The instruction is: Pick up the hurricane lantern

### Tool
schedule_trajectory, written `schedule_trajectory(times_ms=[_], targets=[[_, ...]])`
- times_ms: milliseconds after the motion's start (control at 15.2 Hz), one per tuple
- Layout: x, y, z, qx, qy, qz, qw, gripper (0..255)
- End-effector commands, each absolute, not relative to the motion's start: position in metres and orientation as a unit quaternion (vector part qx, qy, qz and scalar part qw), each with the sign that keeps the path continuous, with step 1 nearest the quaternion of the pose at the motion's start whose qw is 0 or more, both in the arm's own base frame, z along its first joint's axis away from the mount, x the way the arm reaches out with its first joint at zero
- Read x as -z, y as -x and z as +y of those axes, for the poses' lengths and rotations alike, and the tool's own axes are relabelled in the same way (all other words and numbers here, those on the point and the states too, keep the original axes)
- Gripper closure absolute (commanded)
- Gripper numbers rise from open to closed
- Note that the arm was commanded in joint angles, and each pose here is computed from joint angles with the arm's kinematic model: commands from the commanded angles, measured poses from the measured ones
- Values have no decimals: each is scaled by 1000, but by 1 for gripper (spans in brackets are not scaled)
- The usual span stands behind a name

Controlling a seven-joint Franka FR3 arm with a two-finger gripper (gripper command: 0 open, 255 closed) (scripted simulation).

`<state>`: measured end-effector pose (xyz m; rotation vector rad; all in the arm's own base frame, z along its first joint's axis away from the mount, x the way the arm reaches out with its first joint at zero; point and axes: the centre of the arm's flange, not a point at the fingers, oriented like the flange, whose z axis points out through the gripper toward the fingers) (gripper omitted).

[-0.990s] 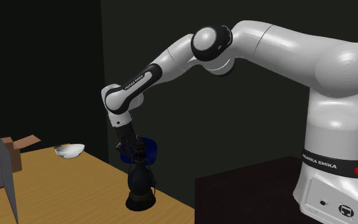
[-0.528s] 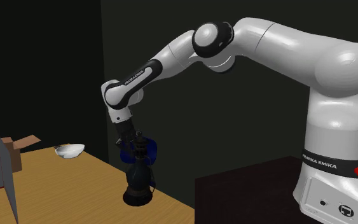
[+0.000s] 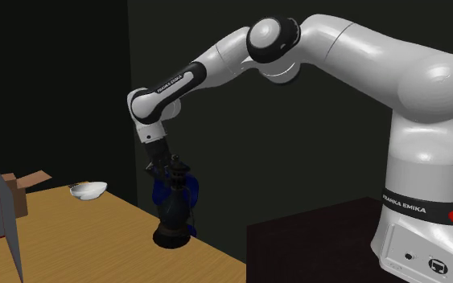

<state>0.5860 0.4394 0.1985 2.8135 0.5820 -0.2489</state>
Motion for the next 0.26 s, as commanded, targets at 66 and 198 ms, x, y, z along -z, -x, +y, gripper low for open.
schedule_trajectory(times_ms=[66, 198], targets=[[-215, -585, 439, 85, -968, 200, 128, 255], [-216, -585, 439, 85, -968, 200, 128, 255]])
